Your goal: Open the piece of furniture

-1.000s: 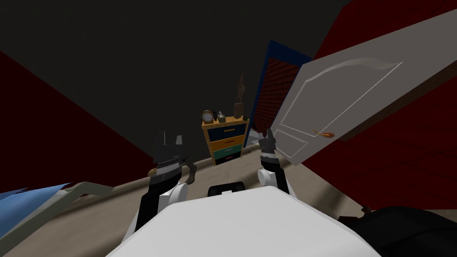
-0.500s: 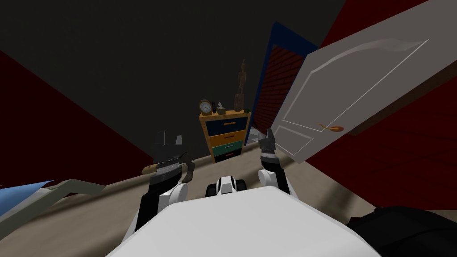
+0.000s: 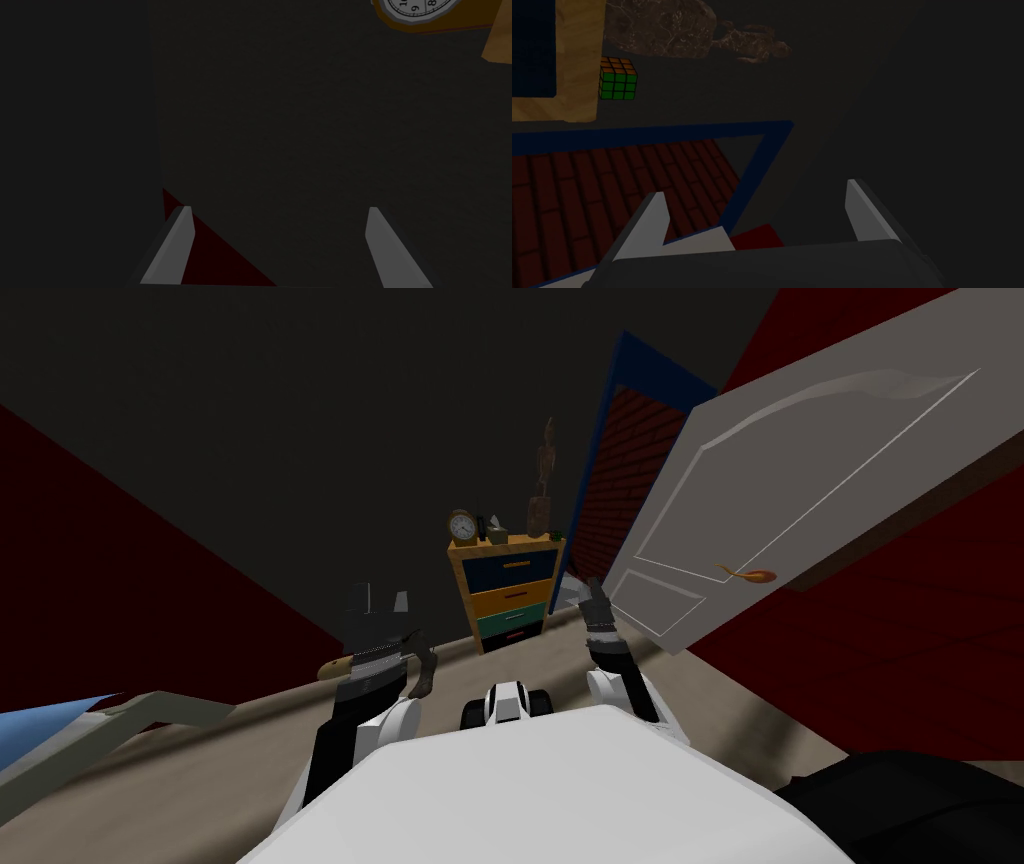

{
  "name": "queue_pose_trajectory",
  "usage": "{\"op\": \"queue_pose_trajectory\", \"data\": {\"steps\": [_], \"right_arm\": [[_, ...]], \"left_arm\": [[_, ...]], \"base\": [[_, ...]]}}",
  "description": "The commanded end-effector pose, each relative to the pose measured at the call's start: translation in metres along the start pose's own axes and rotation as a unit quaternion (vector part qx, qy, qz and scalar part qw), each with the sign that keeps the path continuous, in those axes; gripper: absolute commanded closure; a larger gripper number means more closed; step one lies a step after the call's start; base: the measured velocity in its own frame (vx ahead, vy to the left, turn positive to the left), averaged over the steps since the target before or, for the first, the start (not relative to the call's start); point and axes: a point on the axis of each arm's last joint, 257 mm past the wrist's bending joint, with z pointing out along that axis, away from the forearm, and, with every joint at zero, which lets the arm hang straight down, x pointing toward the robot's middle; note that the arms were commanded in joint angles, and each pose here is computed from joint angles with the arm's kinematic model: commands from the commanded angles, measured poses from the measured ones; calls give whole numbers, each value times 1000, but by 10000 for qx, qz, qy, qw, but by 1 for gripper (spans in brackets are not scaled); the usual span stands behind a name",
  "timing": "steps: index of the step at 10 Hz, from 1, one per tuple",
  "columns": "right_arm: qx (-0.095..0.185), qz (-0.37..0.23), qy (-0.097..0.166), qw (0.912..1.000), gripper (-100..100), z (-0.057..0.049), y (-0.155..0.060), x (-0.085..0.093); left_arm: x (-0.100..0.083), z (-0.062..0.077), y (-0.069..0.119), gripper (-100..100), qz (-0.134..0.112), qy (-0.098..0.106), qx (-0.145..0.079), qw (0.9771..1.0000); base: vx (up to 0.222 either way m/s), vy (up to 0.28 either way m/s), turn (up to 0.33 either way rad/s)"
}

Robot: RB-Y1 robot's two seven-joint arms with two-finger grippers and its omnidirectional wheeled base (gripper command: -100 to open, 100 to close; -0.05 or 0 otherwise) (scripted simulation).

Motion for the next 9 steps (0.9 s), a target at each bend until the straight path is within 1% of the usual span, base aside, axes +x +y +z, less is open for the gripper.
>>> {"op": "queue_pose_trajectory", "data": {"steps": [1,3,4,6,7,8,9], "right_arm": [[29,-917,407,9950,-100,-1,-7,6],[45,-1647,664,9841,-100,-2,-13,9],[39,-1715,677,9828,-100,-2,-13,9],[46,-2486,902,9644,-100,-3,-21,10],[36,-2567,920,9621,-100,-3,-21,11],[31,-2999,1030,9484,-100,-4,-26,11],[39,-3317,1111,9368,-100,-4,-30,10]], "left_arm": [[0,0,0,0,0,0,0,10000],[0,0,0,0,0,0,0,10000],[0,0,0,0,0,0,0,10000],[0,0,0,0,0,0,0,10000],[0,0,0,0,0,0,0,10000],[0,0,0,0,0,0,0,10000],[0,0,0,0,0,0,0,10000]], "base": [[52,72,-14],[60,79,-18],[36,50,-7],[39,52,-18],[31,49,-10],[32,57,-13],[50,75,-25]]}}
